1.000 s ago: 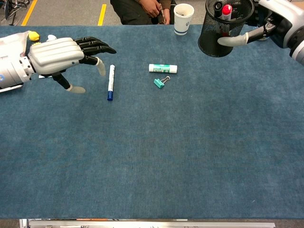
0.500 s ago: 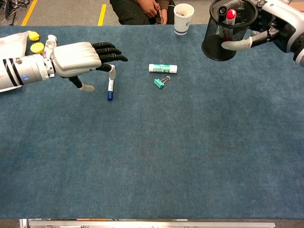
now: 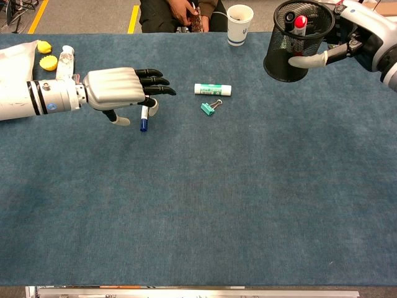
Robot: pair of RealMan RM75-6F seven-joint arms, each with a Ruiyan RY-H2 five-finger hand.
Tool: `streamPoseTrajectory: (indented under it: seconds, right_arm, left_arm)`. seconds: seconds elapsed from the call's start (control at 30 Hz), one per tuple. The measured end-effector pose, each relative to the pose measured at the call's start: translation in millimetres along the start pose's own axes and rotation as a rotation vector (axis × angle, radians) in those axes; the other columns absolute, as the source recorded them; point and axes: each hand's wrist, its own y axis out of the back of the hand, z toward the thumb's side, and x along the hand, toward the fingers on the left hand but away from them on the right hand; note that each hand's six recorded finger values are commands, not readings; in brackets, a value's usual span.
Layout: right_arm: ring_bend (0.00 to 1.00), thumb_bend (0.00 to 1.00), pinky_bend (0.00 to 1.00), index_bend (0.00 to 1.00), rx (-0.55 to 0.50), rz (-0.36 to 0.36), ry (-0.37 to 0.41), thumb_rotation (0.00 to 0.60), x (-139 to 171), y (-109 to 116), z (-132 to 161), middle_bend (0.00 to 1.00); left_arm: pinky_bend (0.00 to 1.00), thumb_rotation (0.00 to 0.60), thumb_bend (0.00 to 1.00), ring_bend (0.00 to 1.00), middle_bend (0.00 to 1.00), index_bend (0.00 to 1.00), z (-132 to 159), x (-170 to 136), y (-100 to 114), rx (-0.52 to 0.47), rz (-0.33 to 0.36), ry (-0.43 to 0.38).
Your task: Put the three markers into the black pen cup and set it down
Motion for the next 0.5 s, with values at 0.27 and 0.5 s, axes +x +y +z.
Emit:
streamPoseTrajectory:
  seconds: [0.27, 0.5]
  right_arm:
    - [0.28, 0.16, 0.3, 0.39, -0.007, -0.003, -0.01, 0.6, 0, 1, -4, 0.35]
    - [0.28, 0.16, 0.3, 0.39, -0.013, -0.005, -0.015, 0.6, -1, 3, -6, 0.35]
  left_arm:
    - [0.05, 0.6, 0.2, 0.0, 0.05, 0.41, 1, 8, -4, 0.062, -0.028, -0.024]
    - [0.05, 0.6, 0.2, 0.0, 0.05, 0.43, 3, 12, -6, 0.093, -0.039, -0.033]
